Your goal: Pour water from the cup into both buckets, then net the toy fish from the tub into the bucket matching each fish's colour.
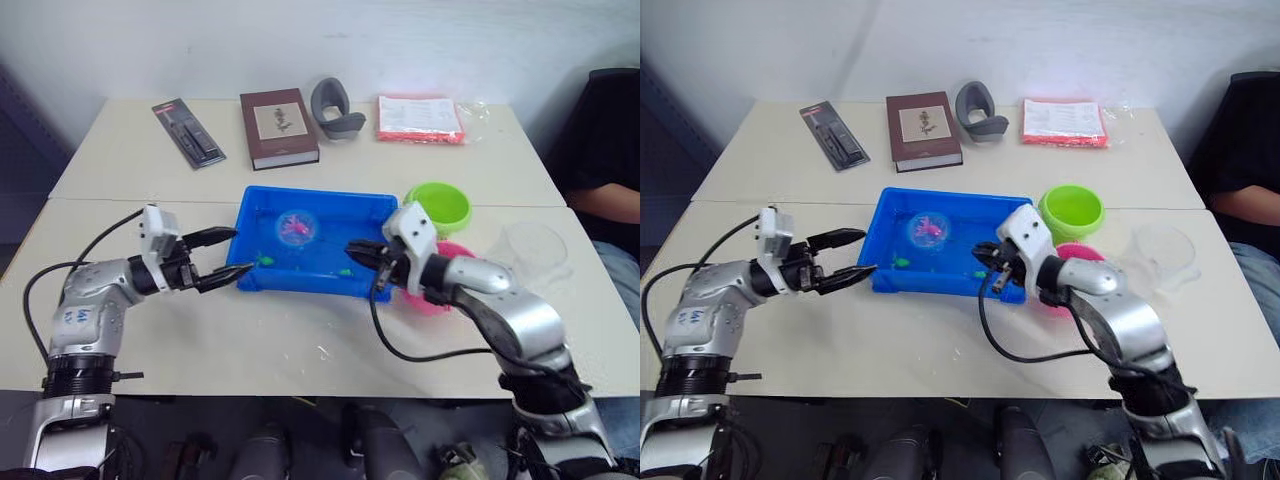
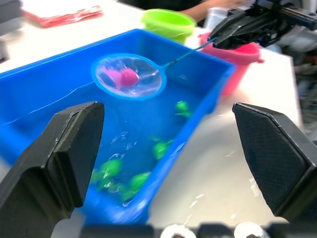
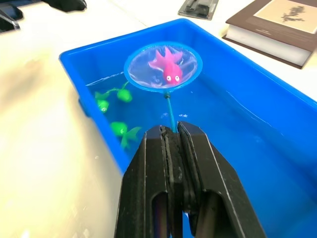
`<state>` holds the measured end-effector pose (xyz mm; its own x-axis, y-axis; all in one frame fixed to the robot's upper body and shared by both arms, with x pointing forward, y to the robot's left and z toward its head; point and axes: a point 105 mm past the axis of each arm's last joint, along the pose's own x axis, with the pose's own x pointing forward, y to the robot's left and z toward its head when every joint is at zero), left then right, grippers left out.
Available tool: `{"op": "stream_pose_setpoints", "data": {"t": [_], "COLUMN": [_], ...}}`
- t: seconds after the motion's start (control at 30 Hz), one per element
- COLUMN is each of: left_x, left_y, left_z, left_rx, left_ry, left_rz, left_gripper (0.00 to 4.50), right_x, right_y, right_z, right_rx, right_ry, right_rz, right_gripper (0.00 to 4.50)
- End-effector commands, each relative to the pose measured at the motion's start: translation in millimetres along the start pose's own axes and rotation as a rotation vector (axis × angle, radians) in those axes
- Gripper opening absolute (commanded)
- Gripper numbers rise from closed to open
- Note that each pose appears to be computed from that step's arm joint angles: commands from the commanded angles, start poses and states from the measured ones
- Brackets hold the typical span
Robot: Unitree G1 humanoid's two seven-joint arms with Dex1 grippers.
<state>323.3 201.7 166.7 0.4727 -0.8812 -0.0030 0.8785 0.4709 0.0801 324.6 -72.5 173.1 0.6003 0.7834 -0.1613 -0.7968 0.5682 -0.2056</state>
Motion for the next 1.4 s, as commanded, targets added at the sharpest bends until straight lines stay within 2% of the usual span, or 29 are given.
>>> {"op": "stream_pose_setpoints", "data": {"t": [0.03,0.17,0.27,0.43,0.53,0.63,0.73,0.93,1.07,1.4], "left_x": [27.5,36.2,45.3,52.0,56.8,62.4,67.4,78.1,84.5,94.6], "left_y": [-24.2,-31.8,-37.1,-43.6,-48.6,-56.3,-66.8,-74.2,-79.6,-82.7], "left_z": [11.2,13.5,20.8,24.3,25.9,28.8,30.3,32.8,33.6,37.1], "left_rx": [0.035,0.042,0.052,0.049,0.042,0.028,0.015,0.009,0.009,0.006], "left_ry": [-0.042,-0.055,-0.081,-0.101,-0.114,-0.132,-0.141,-0.15,-0.147,-0.166], "left_rz": [-0.175,-0.233,-0.277,-0.317,-0.339,-0.359,-0.39,-0.405,-0.416,-0.417], "left_gripper": [4.47,4.47,4.47,4.47,4.47,4.47,4.47,4.47,4.47,4.47], "right_x": [-44.2,-64.8,-93.7,-128.1,-154.0,-175.4,-197.4,-219.7,-228.6,-222.1], "right_y": [6.9,12.3,13.0,15.7,13.7,13.8,7.6,4.0,0.0,-2.2], "right_z": [16.2,17.3,27.6,26.8,20.8,7.0,-0.7,-16.0,-29.9,-49.0], "right_rx": [0.01,0.002,-0.02,-0.034,-0.044,-0.103,-0.076,-0.156,-0.346,-1.079], "right_ry": [-0.075,-0.087,-0.141,-0.124,-0.08,0.033,0.045,0.126,0.218,0.426], "right_rz": [-0.078,-0.113,-0.19,-0.287,-0.388,-0.44,-0.559,-0.629,-0.665,-0.564], "right_gripper": [0.0,0.0,0.0,0.0,0.0,0.0,0.0,0.0,0.0,0.0]}}
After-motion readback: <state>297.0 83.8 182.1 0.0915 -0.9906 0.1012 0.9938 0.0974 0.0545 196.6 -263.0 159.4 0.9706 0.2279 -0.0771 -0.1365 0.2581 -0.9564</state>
